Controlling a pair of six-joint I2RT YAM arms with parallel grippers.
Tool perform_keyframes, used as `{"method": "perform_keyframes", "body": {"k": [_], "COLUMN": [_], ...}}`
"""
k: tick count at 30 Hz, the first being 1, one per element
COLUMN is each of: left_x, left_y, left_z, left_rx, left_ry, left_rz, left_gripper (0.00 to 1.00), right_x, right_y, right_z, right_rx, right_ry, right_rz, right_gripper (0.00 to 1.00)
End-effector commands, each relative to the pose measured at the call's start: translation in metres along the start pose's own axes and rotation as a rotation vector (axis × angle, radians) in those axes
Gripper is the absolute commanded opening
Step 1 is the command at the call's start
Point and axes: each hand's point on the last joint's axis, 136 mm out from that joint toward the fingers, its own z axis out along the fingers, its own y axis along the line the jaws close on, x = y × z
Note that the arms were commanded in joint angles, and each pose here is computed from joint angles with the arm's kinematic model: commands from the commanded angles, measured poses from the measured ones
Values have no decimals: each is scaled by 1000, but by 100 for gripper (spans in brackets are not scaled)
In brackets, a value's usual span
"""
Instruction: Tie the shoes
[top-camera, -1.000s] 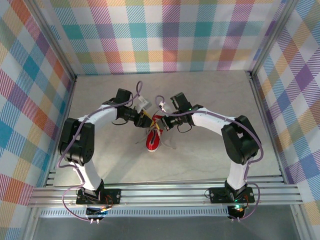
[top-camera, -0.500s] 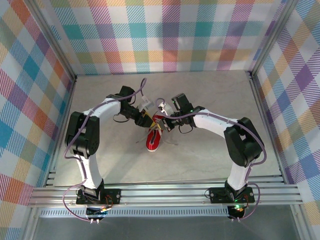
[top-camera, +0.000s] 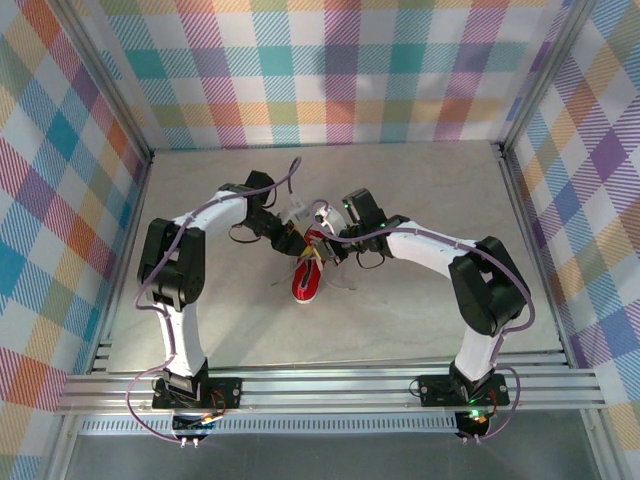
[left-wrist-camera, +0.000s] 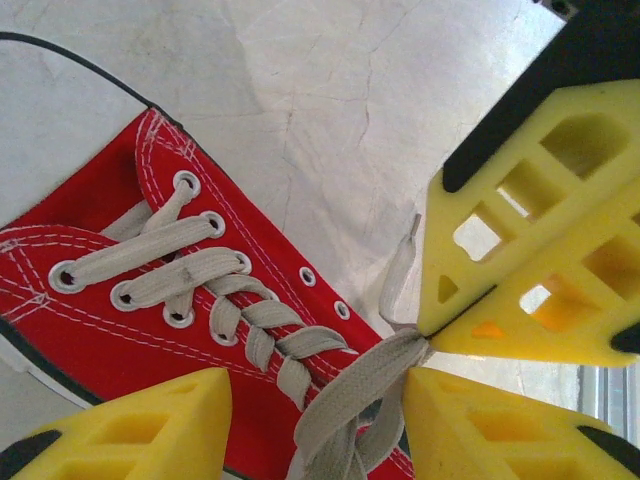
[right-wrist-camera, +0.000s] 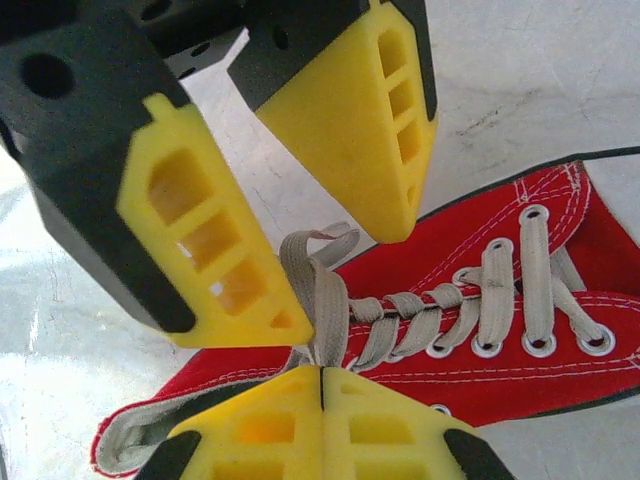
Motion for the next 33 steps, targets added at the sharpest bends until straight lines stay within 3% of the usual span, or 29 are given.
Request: {"method": "perform_keyframes", "body": {"k": [1, 11, 16, 20, 22, 28, 33], "left_x": [1, 0, -3, -3, -2, 16, 52], "left_y": [-4, -13, 12, 20, 19, 16, -3], "left_z": [3, 7, 0, -15, -24, -51, -40], "left_rx": [20, 45, -158, -287, -325, -474, -488], "left_ry": [28, 37, -24, -98, -141, -285, -328], "left_rz": [14, -20, -185, -310, -355, -487, -585], "left_gripper": [48, 48, 47, 62, 62, 55, 38], "right_x": [-9, -4, -1, 1, 2, 6, 2], "right_y": [9, 1, -2, -1, -1, -2, -2], "right_z": [-9, -9, -9, -8, -8, -7, -9], "right_rx": [-3, 44, 60, 50, 48, 49, 61], "right_ry": [-41, -23, -9, 1, 6, 35, 35], "right_rz": [-51, -36, -32, -34, -31, -72, -100], "right_gripper": [0, 0, 0, 0, 0, 0, 0]}}
